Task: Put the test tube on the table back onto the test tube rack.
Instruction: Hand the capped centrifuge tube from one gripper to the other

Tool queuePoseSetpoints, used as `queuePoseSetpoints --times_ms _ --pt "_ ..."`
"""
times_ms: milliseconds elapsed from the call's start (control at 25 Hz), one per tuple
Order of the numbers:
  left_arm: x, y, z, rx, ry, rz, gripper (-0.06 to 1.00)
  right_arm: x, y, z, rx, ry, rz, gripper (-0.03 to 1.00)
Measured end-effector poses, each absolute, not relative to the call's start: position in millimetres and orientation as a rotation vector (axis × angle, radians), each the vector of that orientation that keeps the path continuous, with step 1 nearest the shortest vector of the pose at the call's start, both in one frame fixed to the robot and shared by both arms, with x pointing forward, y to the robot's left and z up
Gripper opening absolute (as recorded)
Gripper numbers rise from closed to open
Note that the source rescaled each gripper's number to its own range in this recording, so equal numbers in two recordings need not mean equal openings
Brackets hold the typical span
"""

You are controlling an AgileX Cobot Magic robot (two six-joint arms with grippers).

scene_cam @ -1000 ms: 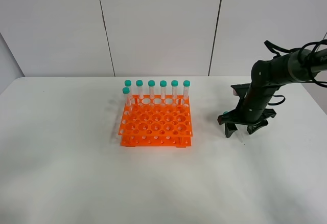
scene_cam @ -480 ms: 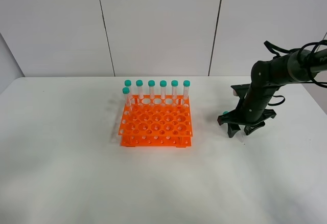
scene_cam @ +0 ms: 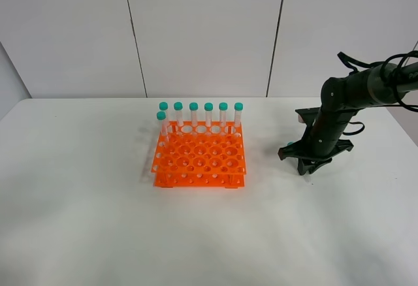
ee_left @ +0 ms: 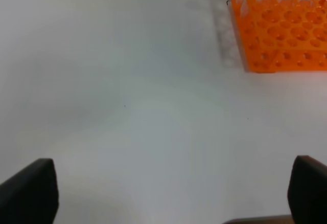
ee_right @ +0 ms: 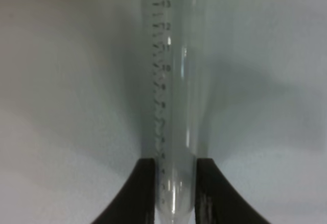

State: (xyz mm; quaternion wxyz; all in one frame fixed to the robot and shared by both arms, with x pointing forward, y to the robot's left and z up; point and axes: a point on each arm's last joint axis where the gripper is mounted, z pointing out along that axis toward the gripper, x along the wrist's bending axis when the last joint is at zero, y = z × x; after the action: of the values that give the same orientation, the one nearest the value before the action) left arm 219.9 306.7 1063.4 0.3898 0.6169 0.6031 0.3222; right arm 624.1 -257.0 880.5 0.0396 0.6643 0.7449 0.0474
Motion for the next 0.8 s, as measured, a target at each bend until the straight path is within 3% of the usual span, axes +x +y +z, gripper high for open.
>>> queuePoseSetpoints --times_ms 360,800 --pt "220 307 1063 1.568 1.533 0.819 1.0 628 -257 895 2.009 2.306 0.144 0.01" --pt "220 307 1063 1.568 1.533 0.819 1.0 638 -248 1000 1.682 2.143 0.523 0.01"
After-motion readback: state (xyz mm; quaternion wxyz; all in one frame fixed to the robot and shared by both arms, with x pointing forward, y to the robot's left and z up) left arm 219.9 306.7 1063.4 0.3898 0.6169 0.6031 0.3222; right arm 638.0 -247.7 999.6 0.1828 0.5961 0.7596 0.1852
